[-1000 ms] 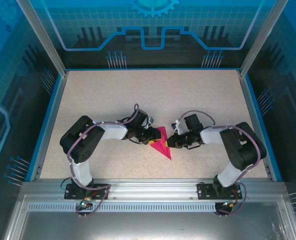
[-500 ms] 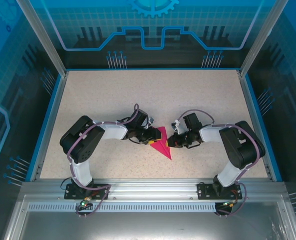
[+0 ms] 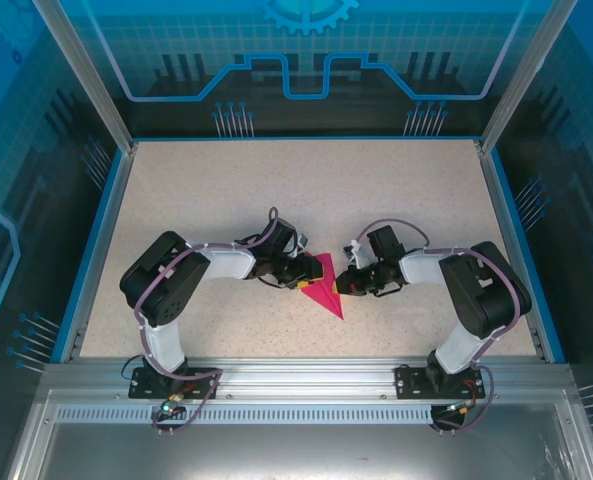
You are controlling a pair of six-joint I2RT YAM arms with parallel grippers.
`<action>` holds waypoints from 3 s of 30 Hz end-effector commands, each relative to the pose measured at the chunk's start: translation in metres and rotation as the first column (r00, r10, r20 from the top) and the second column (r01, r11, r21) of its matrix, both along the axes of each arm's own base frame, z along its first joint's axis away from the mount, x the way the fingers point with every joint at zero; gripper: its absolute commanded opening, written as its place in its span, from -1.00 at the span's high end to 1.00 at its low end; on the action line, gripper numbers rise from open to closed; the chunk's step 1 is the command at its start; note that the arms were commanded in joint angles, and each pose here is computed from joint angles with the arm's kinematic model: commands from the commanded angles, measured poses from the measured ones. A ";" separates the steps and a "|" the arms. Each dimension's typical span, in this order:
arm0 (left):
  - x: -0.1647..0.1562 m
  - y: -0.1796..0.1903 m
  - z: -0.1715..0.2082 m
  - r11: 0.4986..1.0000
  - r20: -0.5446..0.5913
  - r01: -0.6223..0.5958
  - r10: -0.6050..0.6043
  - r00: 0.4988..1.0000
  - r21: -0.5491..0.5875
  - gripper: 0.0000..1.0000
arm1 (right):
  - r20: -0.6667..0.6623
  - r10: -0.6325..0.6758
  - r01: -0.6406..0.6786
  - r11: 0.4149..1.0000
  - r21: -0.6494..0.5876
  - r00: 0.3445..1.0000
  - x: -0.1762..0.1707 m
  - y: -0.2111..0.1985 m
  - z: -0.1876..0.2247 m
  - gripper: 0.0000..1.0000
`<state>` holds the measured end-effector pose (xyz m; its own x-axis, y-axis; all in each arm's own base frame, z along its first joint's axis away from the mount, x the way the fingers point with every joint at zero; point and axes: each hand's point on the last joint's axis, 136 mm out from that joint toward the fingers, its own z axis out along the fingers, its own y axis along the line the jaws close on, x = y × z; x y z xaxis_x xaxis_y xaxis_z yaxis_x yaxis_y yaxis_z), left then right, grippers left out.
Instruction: Fold a paper plane with a square sheet of paper (fold left side to right side)
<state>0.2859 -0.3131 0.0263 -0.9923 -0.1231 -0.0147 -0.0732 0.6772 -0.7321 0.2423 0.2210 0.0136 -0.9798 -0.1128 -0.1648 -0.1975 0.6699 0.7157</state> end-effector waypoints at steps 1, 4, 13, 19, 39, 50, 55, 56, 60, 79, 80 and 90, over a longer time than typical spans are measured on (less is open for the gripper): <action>-0.006 0.012 -0.022 0.996 -0.034 0.000 0.003 0.999 0.085 0.14 | 0.009 -0.005 0.005 1.000 -0.009 1.000 0.004 -0.003 0.004 1.00; -0.007 0.012 -0.022 0.996 -0.036 0.001 0.002 0.999 0.085 0.14 | 0.015 -0.001 0.001 1.000 -0.002 1.000 0.004 -0.002 0.007 1.00; -0.007 0.012 -0.022 0.996 -0.036 0.001 0.002 0.999 0.086 0.14 | 0.032 0.002 -0.002 1.000 0.002 1.000 0.004 -0.002 0.011 1.00; -0.007 0.012 -0.022 0.996 -0.036 0.002 0.001 0.999 0.085 0.14 | 0.019 -0.004 0.004 1.000 -0.021 1.000 0.004 -0.005 0.005 1.00; -0.008 0.012 -0.023 0.996 -0.039 0.005 -0.002 0.999 0.088 0.13 | 0.007 -0.010 0.010 0.999 -0.045 1.000 0.007 -0.006 -0.002 1.00; -0.005 0.011 -0.011 0.997 -0.004 0.015 -0.014 1.000 0.079 0.11 | -0.070 -0.024 0.015 0.993 -0.118 0.997 -0.005 -0.016 -0.020 1.00; 0.003 0.012 0.018 0.998 0.065 0.019 -0.023 0.998 0.059 0.07 | -0.097 -0.032 0.015 0.986 -0.169 0.995 -0.009 -0.023 -0.027 1.00; 0.005 0.012 0.024 0.998 0.078 0.020 -0.024 0.997 0.056 0.07 | -0.099 -0.034 0.016 0.985 -0.173 0.994 -0.009 -0.024 -0.027 1.00; 0.009 0.001 0.040 0.999 0.093 0.042 -0.042 0.995 0.005 0.18 | -0.106 -0.039 0.019 0.983 -0.184 0.994 -0.010 -0.025 -0.029 1.00; 0.024 -0.026 0.001 0.995 0.022 0.099 -0.100 0.995 0.025 0.33 | -0.114 -0.028 0.005 0.979 -0.204 0.993 -0.012 -0.024 -0.031 1.00; 0.023 -0.023 -0.002 0.994 0.016 0.098 -0.098 0.995 0.042 0.33 | -0.113 -0.027 0.004 0.979 -0.204 0.993 -0.012 -0.023 -0.031 1.00; 0.014 -0.013 -0.019 0.993 -0.035 0.086 -0.083 0.996 0.087 0.33 | -0.040 -0.032 0.026 0.989 -0.149 0.999 0.001 -0.015 -0.006 0.67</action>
<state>0.3077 -0.3347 0.0245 -0.9989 -0.0393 -0.0270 -0.0080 0.6966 -0.7174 0.2463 0.2170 0.0109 -0.9866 -0.1160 -0.1144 -0.1629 0.7231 0.6713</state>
